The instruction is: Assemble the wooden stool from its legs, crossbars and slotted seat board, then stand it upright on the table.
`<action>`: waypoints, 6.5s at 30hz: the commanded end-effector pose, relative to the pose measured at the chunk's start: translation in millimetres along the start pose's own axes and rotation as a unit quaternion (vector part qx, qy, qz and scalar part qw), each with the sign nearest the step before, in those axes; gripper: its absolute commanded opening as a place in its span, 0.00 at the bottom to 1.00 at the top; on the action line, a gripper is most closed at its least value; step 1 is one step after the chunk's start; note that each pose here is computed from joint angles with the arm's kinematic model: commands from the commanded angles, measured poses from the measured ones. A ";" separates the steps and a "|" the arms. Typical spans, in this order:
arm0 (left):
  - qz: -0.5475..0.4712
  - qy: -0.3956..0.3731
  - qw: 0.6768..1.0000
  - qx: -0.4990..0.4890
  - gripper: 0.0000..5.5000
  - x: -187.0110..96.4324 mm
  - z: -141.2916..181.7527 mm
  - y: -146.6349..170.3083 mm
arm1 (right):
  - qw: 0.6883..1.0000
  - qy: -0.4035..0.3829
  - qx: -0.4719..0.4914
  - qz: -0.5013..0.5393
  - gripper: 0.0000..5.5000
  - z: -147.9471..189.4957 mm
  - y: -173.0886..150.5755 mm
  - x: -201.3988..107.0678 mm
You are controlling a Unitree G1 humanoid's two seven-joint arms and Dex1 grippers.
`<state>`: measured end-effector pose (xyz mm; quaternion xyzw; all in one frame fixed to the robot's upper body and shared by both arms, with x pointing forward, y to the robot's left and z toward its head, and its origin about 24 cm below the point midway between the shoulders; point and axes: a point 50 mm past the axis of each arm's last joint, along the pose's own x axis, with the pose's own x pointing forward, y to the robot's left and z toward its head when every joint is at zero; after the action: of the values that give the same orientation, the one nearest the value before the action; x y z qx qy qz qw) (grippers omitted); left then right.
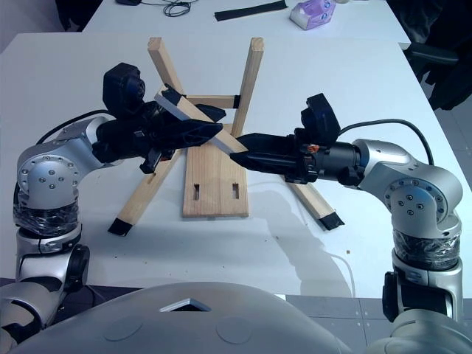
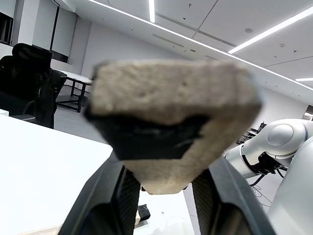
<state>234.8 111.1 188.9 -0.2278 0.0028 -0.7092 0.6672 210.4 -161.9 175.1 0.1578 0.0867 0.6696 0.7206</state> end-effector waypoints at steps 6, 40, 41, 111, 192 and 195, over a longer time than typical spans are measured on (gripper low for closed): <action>-0.007 -0.003 1.000 0.006 0.24 -1.1 2.5 0.2 | 0.999 0.006 -0.016 -0.032 0.24 -0.7 -3.2 -3.5; 0.064 0.319 0.921 0.214 0.24 -111.9 35.3 13.5 | 0.958 0.054 -0.026 -0.280 0.53 -65.1 18.5 -51.1; 0.047 0.334 0.916 0.215 0.24 -117.7 30.5 13.0 | 0.957 0.053 -0.024 -0.283 0.53 -66.0 18.6 -51.2; -0.055 0.440 0.868 0.223 0.24 -163.7 -31.2 28.4 | 0.959 0.086 0.005 -0.271 0.53 -76.5 26.8 -45.8; 0.147 0.099 0.971 0.158 0.80 -96.9 25.6 30.6 | 0.958 0.114 -0.030 -0.260 0.53 -78.1 8.9 -37.9; 0.138 0.100 0.976 0.134 0.80 -95.1 21.8 27.0 | 0.958 0.113 -0.028 -0.261 0.53 -80.1 9.7 -36.4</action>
<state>270.8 206.8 165.6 -0.0559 0.0041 -0.6172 0.7848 172.1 -191.0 100.1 0.0397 0.1897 0.4734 0.8593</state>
